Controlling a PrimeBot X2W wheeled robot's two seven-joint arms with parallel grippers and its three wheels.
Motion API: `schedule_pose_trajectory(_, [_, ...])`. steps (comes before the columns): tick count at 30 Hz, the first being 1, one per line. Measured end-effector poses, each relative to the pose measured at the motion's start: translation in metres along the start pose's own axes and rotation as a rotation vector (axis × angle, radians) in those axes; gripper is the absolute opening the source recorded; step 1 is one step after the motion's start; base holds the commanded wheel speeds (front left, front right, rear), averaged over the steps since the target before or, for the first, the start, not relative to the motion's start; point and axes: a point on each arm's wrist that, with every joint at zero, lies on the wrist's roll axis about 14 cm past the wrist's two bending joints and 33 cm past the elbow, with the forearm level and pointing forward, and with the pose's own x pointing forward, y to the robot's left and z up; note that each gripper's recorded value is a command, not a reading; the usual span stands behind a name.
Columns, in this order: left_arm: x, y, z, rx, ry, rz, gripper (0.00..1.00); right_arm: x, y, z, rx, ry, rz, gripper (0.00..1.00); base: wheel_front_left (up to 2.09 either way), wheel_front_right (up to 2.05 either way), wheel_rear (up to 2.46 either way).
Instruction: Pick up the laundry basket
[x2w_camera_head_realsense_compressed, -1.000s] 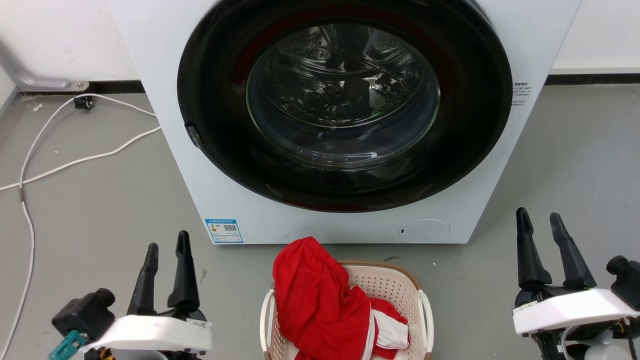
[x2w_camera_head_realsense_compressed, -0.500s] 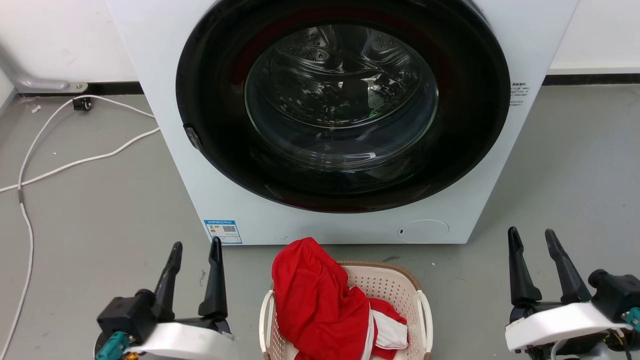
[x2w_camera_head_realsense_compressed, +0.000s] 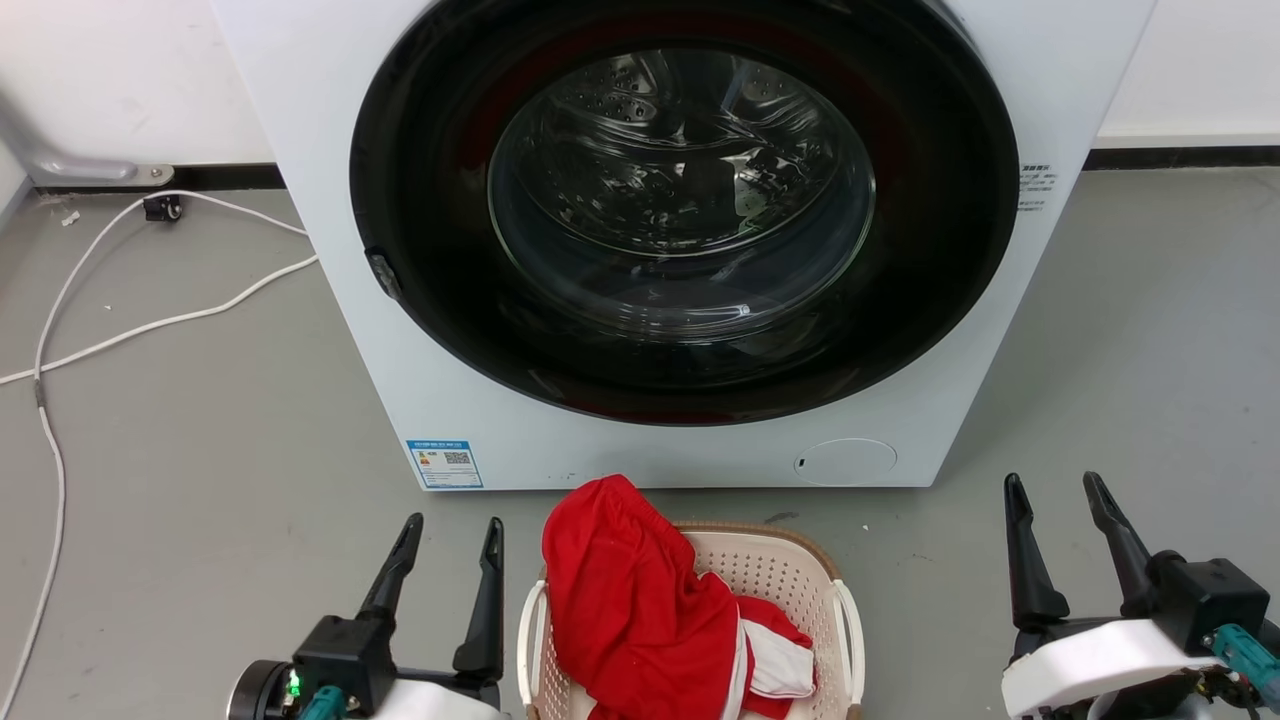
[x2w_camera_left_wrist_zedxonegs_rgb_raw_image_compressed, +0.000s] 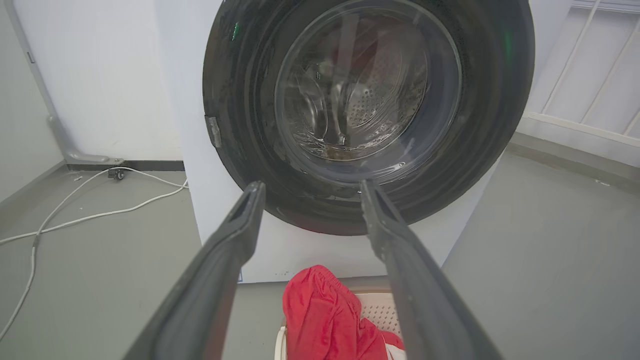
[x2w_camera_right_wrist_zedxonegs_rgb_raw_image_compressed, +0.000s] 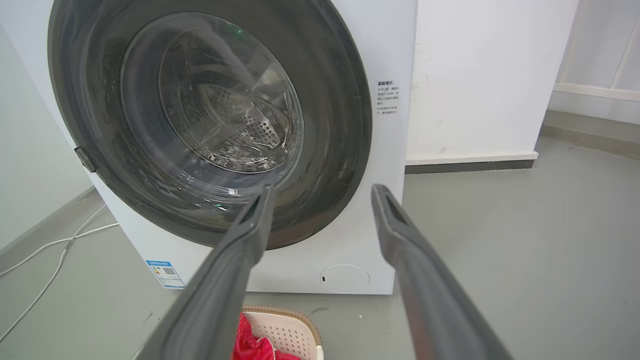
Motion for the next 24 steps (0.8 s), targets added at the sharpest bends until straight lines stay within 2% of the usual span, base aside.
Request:
schedule_pose_trajectory(6, [-0.0005,-0.0042,0.0006,0.050,-0.009,-0.010,1.00,-0.0004,-0.0001,0.0017,-0.047,-0.008,0.005,1.00,0.00,0.00,0.00])
schedule_pose_trajectory(12, [0.0001,-0.0038,0.0052,0.057,-0.032,-0.005,1.00,-0.0003,0.0029,0.0036,-0.088,-0.020,0.020,1.00,0.00,0.00,0.00])
schedule_pose_trajectory(24, [-0.0043,-0.0070,0.0053,0.101,-0.047,-0.023,1.00,-0.0027,0.0027,-0.0016,-0.106,-0.012,0.022,1.00,0.00,0.00,0.00])
